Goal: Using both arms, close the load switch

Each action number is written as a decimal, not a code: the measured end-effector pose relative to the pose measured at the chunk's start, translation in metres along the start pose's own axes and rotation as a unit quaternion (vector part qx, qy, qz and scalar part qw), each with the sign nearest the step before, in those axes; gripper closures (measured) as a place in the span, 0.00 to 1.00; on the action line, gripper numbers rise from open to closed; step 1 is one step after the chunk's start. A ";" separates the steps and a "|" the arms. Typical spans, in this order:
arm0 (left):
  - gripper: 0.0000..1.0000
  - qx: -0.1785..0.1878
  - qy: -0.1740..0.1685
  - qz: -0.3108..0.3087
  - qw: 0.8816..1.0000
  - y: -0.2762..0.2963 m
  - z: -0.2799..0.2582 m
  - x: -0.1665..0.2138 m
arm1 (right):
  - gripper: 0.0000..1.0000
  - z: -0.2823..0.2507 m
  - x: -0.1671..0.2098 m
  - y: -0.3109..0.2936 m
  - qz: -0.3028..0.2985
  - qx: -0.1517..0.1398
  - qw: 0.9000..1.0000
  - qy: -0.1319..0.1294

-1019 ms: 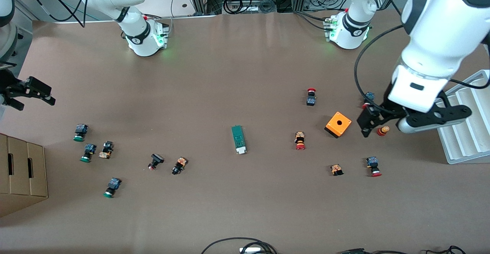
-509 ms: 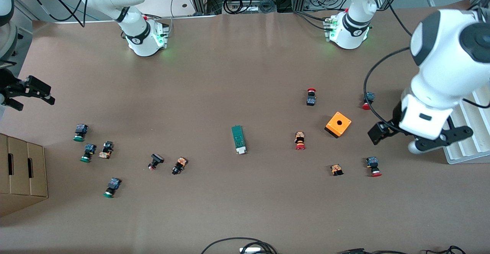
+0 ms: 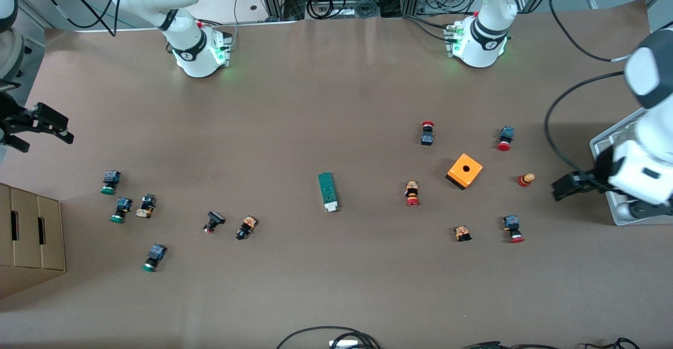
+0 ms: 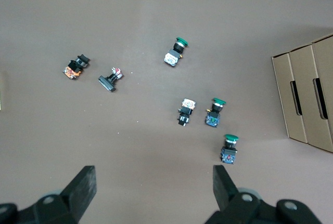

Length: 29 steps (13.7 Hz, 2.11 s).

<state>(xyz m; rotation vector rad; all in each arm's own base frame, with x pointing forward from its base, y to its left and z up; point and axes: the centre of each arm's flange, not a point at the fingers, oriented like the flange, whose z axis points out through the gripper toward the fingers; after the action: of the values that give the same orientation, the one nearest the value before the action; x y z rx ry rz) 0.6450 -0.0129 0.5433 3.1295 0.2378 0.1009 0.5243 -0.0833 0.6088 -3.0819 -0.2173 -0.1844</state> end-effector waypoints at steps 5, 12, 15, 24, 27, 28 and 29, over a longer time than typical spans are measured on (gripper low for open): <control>0.00 -0.028 -0.002 -0.009 1.000 0.002 -0.008 -0.005 | 0.00 0.000 0.000 0.002 0.002 0.000 1.000 0.000; 0.00 -0.024 -0.025 -0.028 0.999 -0.019 -0.035 -0.024 | 0.00 0.003 0.001 0.001 0.000 0.000 1.000 -0.003; 0.00 -0.018 -0.028 -0.029 0.999 -0.054 -0.032 -0.020 | 0.00 0.006 0.002 0.000 -0.001 0.000 1.000 -0.005; 0.00 -0.016 -0.047 -0.007 0.999 -0.054 -0.041 -0.031 | 0.00 0.001 0.002 0.004 -0.004 -0.001 1.000 0.000; 0.00 -0.016 -0.045 -0.005 0.999 -0.053 -0.045 -0.033 | 0.00 0.001 0.002 0.004 -0.006 -0.001 1.000 -0.001; 0.00 -0.016 -0.045 -0.004 0.999 -0.053 -0.045 -0.033 | 0.00 0.002 0.002 0.004 -0.006 -0.001 1.000 -0.001; 0.00 -0.017 -0.045 -0.002 0.999 -0.052 -0.047 -0.034 | 0.00 0.002 0.003 0.004 -0.006 -0.001 1.000 -0.001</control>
<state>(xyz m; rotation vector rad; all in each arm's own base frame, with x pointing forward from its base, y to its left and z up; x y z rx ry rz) 0.6007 0.0333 0.5873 3.0906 0.2398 -0.0354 0.5277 -0.0864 0.6071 -3.0837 -0.2371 -0.1810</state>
